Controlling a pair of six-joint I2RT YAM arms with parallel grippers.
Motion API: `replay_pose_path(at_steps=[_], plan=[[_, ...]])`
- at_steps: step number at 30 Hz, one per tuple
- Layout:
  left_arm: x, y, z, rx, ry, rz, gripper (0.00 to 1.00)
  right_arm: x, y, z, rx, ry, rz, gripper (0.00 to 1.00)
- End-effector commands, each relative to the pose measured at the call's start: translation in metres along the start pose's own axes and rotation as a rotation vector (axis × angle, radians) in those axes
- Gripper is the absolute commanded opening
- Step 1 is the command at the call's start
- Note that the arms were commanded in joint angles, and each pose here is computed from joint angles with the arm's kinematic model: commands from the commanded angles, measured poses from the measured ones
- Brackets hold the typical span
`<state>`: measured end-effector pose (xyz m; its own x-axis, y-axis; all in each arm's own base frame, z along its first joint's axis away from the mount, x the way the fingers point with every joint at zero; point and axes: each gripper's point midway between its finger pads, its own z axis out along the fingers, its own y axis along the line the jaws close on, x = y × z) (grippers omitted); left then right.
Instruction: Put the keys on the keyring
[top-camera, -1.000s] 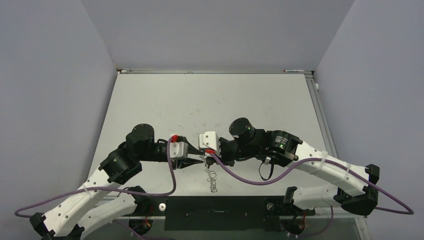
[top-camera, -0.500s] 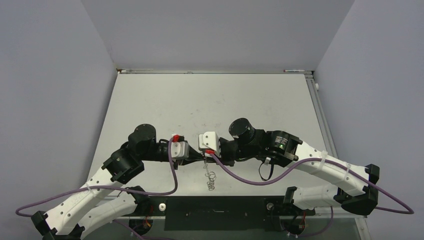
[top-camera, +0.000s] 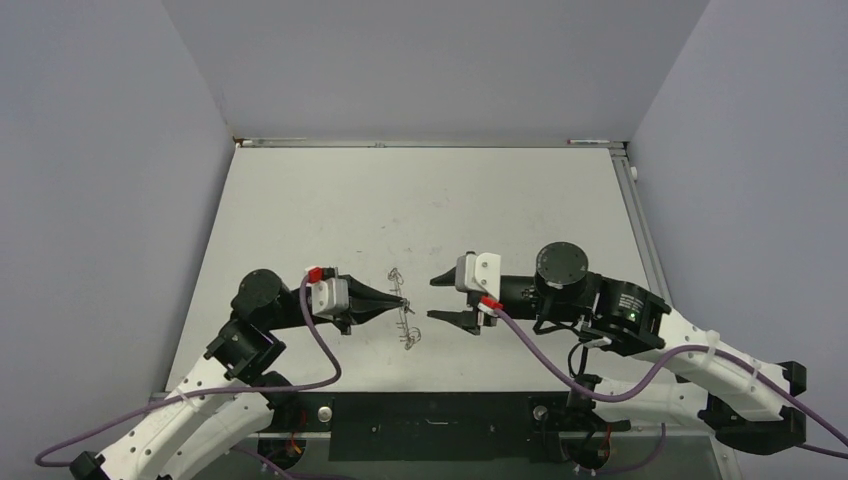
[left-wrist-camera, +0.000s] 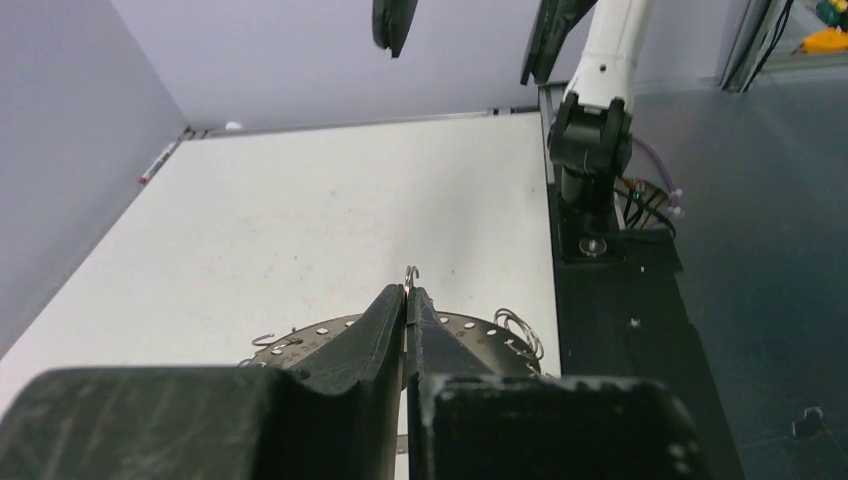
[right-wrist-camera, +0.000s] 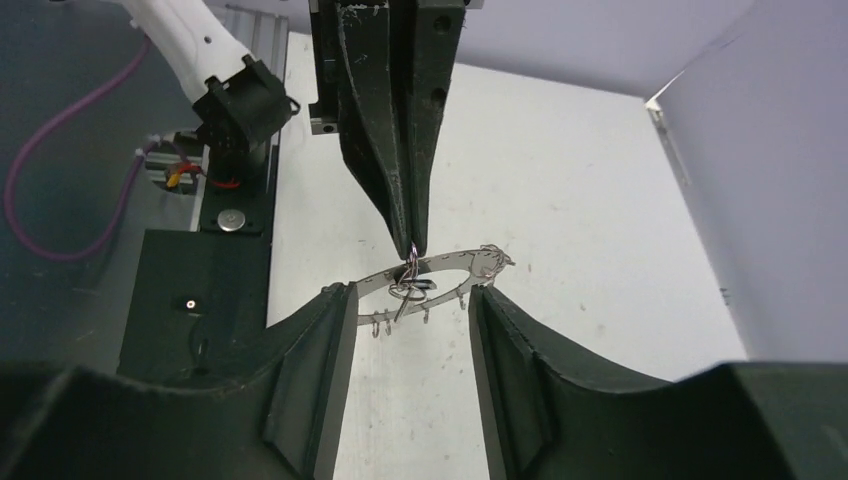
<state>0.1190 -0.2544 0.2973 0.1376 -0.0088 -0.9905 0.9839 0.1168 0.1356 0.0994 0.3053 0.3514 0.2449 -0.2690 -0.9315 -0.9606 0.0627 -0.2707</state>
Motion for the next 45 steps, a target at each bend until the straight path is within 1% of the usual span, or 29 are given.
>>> replay_pose_path(at_steps=[1,6,11,15,19,31,40,45], plan=[[-0.056,-0.005,-0.006,0.03,-0.222,0.06,0.0,-0.022,-0.011,-0.004,0.053,-0.101,-0.008,0.44],[-0.071,-0.011,-0.014,0.045,-0.313,0.058,0.0,-0.016,-0.01,0.006,0.033,-0.083,-0.002,0.4],[-0.086,-0.018,-0.021,0.066,-0.394,0.055,0.0,-0.015,-0.007,0.016,0.014,-0.1,0.007,0.38],[-0.091,-0.022,-0.025,0.074,-0.436,0.041,0.0,-0.009,-0.004,0.026,-0.012,-0.096,0.021,0.39],[-0.092,-0.023,-0.027,0.075,-0.444,0.045,0.0,-0.01,0.001,0.031,-0.031,-0.133,0.039,0.41],[-0.095,-0.024,-0.03,0.066,-0.456,0.049,0.0,-0.01,0.014,0.037,-0.126,-0.22,0.109,0.41],[-0.095,-0.019,-0.031,0.037,-0.457,0.051,0.0,-0.01,0.026,0.038,-0.191,-0.24,0.127,0.42],[-0.094,-0.015,-0.031,0.017,-0.456,0.05,0.0,-0.007,0.025,0.04,-0.173,-0.25,0.148,0.44]])
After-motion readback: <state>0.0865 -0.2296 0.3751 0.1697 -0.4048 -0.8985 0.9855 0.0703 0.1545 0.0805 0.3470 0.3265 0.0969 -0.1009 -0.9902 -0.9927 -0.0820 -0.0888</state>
